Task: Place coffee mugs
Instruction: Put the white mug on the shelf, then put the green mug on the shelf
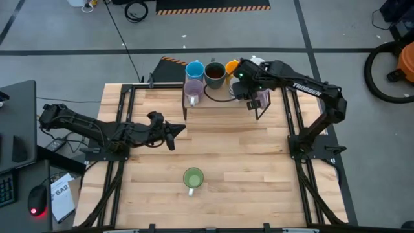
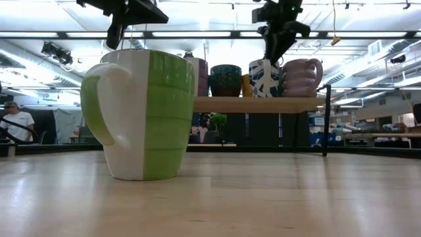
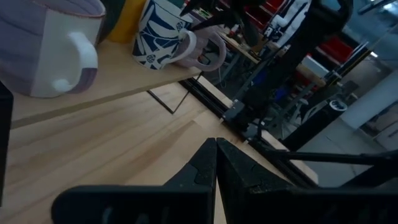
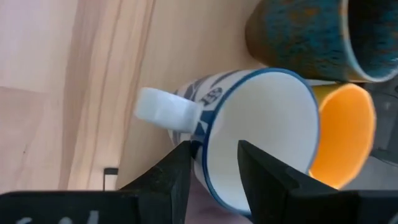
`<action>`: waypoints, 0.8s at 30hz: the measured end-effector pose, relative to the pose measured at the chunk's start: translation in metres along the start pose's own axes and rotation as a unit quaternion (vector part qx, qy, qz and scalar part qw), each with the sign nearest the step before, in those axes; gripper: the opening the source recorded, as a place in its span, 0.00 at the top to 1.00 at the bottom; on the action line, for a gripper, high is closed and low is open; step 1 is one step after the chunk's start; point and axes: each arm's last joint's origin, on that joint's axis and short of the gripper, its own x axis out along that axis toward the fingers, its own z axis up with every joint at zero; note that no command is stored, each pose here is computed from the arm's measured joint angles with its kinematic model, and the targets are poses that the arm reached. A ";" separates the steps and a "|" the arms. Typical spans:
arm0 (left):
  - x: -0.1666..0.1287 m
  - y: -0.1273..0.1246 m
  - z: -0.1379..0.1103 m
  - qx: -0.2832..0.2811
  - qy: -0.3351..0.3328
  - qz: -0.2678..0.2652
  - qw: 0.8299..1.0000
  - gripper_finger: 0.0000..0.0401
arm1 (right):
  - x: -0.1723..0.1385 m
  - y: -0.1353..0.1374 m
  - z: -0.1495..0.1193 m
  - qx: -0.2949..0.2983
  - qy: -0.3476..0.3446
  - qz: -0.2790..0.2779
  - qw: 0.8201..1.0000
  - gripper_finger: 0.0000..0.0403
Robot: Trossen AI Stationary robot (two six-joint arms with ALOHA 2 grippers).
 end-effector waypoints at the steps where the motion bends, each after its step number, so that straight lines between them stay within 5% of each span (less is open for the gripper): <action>1: 0.000 0.000 0.000 -0.003 -0.002 -0.001 1.000 0.96 | -0.002 0.000 0.000 0.003 0.001 -0.004 1.000 0.66; 11: 0.000 -0.003 0.000 -0.012 0.023 -0.040 0.999 0.96 | -0.020 0.005 -0.001 0.037 -0.024 -0.028 0.999 0.66; 24: -0.007 -0.011 -0.013 -0.009 0.143 -0.141 0.980 0.96 | -0.048 0.025 0.005 0.077 -0.055 -0.065 0.993 0.66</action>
